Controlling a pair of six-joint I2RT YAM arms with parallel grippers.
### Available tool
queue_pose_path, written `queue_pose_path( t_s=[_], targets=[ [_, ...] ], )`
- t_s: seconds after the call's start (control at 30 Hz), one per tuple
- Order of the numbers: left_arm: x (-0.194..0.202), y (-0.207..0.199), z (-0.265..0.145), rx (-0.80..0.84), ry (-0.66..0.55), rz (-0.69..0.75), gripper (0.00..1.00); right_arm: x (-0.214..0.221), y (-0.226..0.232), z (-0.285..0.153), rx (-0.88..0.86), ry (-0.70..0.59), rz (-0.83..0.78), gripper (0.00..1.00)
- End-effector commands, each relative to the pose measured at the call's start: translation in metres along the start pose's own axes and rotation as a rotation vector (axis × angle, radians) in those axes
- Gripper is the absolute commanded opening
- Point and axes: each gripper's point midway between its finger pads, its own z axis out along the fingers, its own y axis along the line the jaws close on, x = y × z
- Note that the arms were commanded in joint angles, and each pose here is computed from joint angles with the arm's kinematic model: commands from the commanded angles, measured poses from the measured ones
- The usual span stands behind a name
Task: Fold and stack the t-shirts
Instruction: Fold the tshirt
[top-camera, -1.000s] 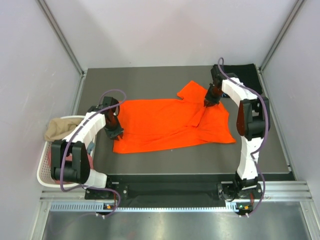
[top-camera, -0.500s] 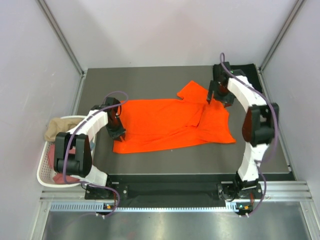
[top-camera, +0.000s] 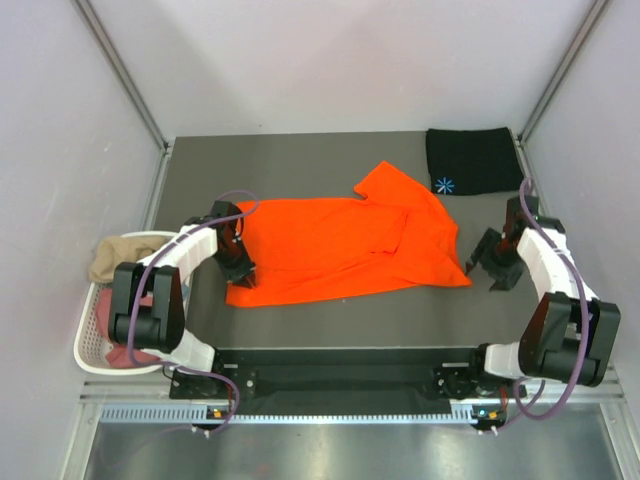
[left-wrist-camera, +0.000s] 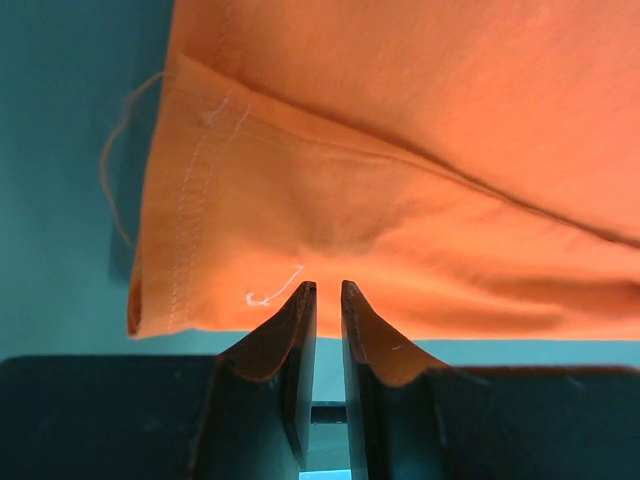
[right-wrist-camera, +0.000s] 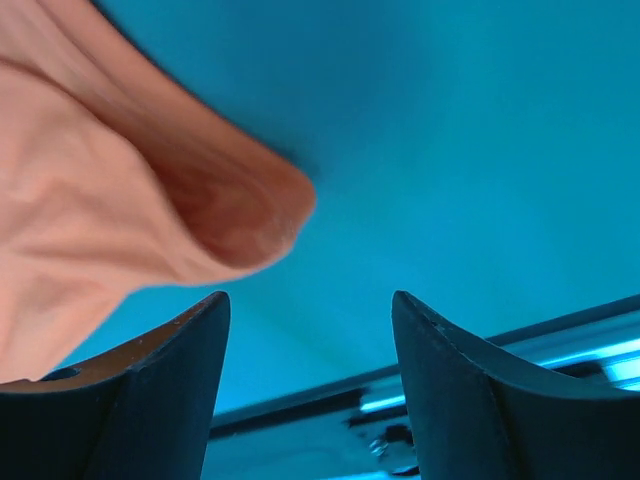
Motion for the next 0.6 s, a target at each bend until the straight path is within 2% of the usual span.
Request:
queue_pose_path(
  t_s=[0.0,0.17,0.37,0.57],
  targets=[
    [-0.006,-0.008,0.004,0.045,-0.015,-0.008,0.21,0.013,0.023,0.001,-0.19,0.027,0.142,0.66],
    [-0.004,-0.008,0.007,0.047,-0.005,-0.006,0.2,0.024,0.024,0.012,-0.257,0.087,0.298,0.66],
    [-0.005,-0.007,0.005,0.042,-0.008,-0.001,0.2,0.019,0.018,0.02,-0.239,0.075,0.282,0.6],
    [-0.004,-0.007,0.005,0.042,-0.004,-0.005,0.2,0.013,0.015,0.036,-0.219,0.07,0.262,0.49]
  ],
)
